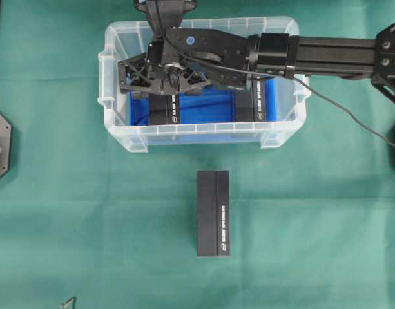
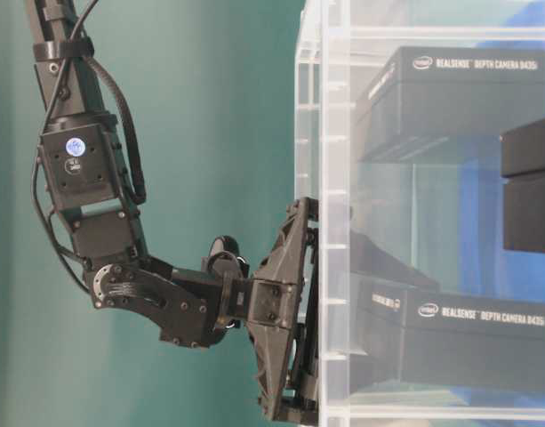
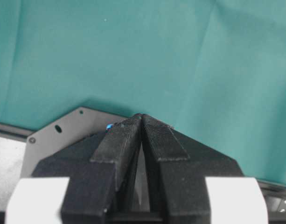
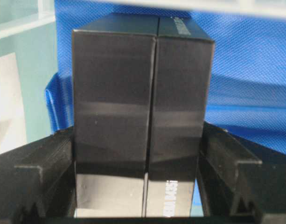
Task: Take the box out of the case with the right arm.
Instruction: 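Lower the right gripper and close it on the left box, then lift the left box upward out of the foam with the right gripper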
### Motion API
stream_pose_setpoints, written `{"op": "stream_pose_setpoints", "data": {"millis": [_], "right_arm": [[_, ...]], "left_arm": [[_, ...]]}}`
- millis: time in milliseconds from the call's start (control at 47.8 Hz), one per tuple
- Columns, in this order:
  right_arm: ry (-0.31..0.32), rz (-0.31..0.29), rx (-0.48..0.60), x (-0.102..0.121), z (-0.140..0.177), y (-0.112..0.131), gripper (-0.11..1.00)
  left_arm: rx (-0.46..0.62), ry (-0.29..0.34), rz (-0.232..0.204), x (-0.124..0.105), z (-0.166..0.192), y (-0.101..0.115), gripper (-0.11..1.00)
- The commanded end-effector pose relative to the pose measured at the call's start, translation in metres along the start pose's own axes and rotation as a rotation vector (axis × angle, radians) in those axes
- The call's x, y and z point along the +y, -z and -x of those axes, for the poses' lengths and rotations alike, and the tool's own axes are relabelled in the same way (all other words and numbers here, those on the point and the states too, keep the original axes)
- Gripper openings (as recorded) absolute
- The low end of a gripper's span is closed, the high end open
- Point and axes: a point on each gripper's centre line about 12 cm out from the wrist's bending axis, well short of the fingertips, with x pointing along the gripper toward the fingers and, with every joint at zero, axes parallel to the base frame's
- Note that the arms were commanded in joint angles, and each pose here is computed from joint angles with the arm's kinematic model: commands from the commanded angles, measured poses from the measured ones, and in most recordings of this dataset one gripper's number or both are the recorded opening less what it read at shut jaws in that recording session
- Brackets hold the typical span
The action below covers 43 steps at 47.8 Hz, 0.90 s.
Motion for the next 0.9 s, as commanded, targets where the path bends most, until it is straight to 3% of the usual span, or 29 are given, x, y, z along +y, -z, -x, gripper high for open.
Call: {"op": "stream_pose_setpoints", "data": {"millis": [0,230,879], "right_arm": [[-0.071,-0.002,-0.004,0.009,0.045,0.000,0.69],[-0.099,-0.016,-0.011,0.011,0.095,-0.005,0.69],[-0.148,-0.028,-0.052,0.020,0.199,-0.015,0.68]], "left_arm": [[-0.012,0.002,0.003,-0.001,0.002,-0.004,0.03],[-0.013,0.000,0.003,0.000,0.002,-0.004,0.03],[-0.017,0.003,0.003,0.000,0.003,-0.003,0.03]]}}
